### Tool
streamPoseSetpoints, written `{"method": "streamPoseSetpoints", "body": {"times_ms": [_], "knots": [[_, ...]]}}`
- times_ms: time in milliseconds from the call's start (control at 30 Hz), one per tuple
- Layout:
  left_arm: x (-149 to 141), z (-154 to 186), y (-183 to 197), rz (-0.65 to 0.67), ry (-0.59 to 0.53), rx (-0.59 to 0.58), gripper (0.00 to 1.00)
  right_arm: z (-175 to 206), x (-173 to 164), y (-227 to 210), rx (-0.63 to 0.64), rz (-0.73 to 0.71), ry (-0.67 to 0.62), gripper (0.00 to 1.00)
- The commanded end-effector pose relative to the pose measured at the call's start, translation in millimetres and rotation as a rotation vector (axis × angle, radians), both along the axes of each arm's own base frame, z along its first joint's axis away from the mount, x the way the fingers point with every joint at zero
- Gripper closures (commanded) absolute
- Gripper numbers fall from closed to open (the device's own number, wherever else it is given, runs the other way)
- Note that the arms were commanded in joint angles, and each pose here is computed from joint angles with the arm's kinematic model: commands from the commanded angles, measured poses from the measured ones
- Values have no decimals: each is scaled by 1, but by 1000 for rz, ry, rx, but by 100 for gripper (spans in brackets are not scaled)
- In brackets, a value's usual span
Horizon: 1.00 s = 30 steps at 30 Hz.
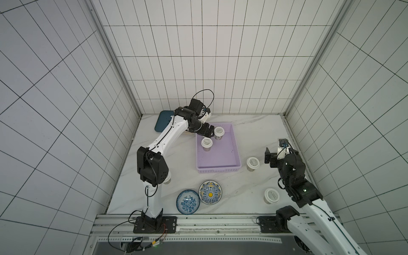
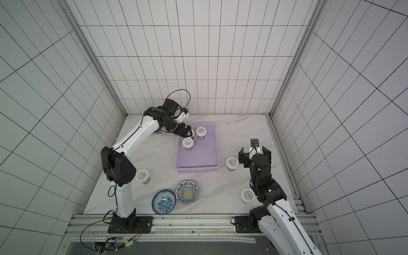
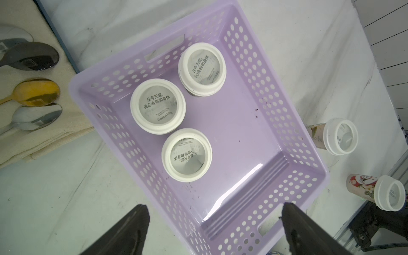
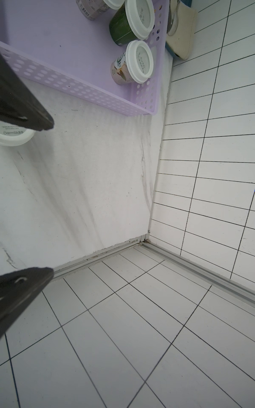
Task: Put the yogurt in the basket
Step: Place the yogurt in the basket.
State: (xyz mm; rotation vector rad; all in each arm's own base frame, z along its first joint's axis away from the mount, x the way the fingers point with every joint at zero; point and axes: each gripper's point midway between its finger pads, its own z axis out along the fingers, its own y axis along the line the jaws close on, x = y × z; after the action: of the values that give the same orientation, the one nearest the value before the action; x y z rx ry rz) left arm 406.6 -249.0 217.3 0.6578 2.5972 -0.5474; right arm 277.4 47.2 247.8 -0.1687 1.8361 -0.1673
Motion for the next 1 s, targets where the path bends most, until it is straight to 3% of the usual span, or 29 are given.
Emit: {"method": "streamPoseSetpoints", "body": {"times_ms": [0,433,667,800,967], "knots": [[-3,20,7,36,-51,-50,2,-3,-1,0,2,-10,4,1],[-26,47,78,213,-220,-106,2,-5,2,-3,13,-37,66,1],[-44,40,117,306,-254,-153,3,-9,6,-2,46,-51,145,1],[-53,32,138,355,-300,-162,3,-9,9,6,107,-24,193,1],[-65,22,164,422,-345,-182,3,-19,10,9,242,-50,344,1]]}}
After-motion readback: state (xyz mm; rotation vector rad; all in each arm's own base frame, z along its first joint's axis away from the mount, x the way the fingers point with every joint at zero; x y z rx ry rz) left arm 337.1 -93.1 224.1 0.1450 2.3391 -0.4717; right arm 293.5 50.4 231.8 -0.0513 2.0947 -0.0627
